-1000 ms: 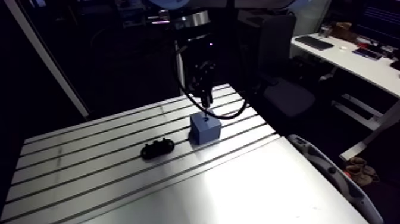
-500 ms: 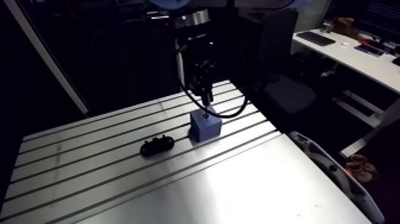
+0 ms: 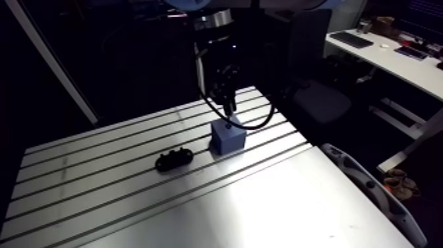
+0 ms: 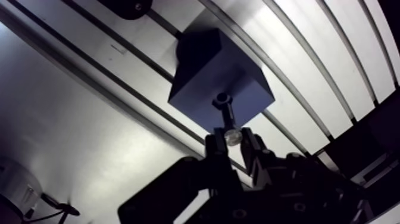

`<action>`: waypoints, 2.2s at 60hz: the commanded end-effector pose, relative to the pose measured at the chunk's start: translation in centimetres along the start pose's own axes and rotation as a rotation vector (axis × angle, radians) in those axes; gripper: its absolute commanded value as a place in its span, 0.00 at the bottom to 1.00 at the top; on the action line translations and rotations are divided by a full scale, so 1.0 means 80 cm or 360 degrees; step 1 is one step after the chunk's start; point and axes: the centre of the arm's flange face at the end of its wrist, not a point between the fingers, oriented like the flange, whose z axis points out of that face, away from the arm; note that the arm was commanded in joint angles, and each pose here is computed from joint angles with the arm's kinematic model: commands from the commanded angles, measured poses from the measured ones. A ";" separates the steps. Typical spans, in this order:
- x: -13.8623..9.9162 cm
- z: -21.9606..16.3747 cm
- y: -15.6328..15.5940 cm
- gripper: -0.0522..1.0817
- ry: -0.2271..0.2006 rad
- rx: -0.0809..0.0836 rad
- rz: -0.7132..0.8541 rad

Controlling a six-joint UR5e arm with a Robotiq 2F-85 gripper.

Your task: Pick up the M10 bolt and insert it into the hex recess until seated.

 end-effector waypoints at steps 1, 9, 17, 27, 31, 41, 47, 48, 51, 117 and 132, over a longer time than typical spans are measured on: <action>0.003 0.000 -0.003 0.98 -0.0001 0.0004 -0.0009; 0.003 0.001 -0.003 0.98 -0.0001 0.0002 -0.0006; 0.005 0.004 -0.001 0.98 -0.0005 0.0006 -0.0007; 0.005 0.005 -0.001 0.98 -0.0006 0.0010 -0.0008; 0.005 0.005 -0.001 0.98 -0.0007 0.0010 -0.0008; 0.006 0.009 -0.001 0.98 -0.0010 0.0018 -0.0010; 0.006 0.009 -0.001 0.98 -0.0010 0.0018 -0.0010; 0.006 0.009 0.000 0.98 -0.0009 0.0017 -0.0010; 0.006 0.010 0.000 0.98 -0.0011 0.0020 -0.0011; 0.011 0.023 0.005 0.98 -0.0017 0.0028 -0.0016; 0.010 0.024 0.006 0.97 -0.0036 0.0023 -0.0016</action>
